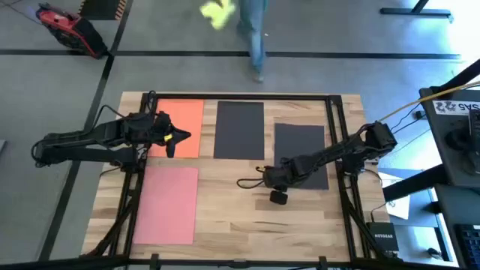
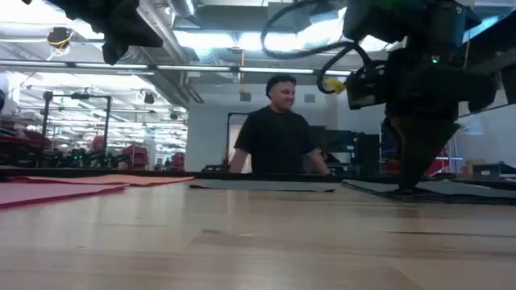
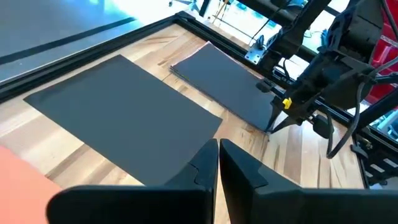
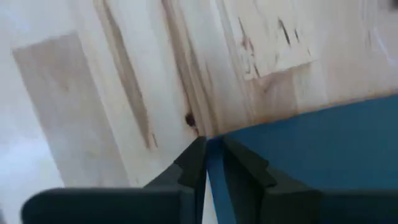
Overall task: Organize paper
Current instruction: Stack the black color paper on top of the other black color paper
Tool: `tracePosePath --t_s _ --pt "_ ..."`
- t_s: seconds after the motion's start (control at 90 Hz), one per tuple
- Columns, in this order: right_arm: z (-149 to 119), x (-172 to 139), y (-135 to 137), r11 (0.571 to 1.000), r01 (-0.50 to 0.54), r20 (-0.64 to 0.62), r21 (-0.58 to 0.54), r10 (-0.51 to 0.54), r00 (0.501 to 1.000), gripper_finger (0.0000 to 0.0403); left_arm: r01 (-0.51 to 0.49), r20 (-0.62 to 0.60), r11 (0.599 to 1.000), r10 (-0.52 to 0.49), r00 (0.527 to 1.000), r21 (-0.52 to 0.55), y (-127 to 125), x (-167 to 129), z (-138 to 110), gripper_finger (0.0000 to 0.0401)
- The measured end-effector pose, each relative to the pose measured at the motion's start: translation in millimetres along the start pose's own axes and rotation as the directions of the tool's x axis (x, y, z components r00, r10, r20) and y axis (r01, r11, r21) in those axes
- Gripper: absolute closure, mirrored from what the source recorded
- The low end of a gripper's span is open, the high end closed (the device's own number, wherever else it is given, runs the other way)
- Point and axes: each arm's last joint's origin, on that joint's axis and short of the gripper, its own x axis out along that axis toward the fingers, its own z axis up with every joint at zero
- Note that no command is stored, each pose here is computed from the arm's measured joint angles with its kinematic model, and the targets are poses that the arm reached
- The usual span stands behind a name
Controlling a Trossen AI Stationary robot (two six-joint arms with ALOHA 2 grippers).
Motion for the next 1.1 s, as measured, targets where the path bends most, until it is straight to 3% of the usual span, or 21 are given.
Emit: tracePosePath --t_s 0.178,0.378,0.511,0.622,0.789,1.1 --pt "3 -5 2 1.000 -0.003 -0.008 -0.001 0.003 1.000 0.0364 0.000 0.000 1.000 0.000 1.000 0.000 0 0 0 0.0401" --pt "16 -17 9 0.999 -0.002 0.055 -0.033 0.004 0.998 0.0399 0.000 0.000 1.000 0.000 1.000 0.008 0 0 0 0.0401" --pt "22 -23 12 1.000 0.000 0.087 -0.031 0.003 0.996 0.0398 0.001 0.000 1.000 -0.001 1.000 0.007 0 0 0 0.0401" --pt "19 -26 13 1.000 0.011 0.043 0.001 -0.011 0.999 0.0392 0.001 -0.001 1.000 -0.001 1.000 0.007 0 0 0 0.0401" --pt "8 -26 20 0.999 0.045 0.007 0.009 -0.045 0.999 0.0332 0.001 -0.001 1.000 -0.001 1.000 0.011 0 0 0 0.0401" --pt "-6 -19 30 0.988 0.140 0.085 0.063 -0.145 0.986 0.0181 0.001 -0.001 0.999 -0.001 1.000 0.039 0 0 0 0.0401"
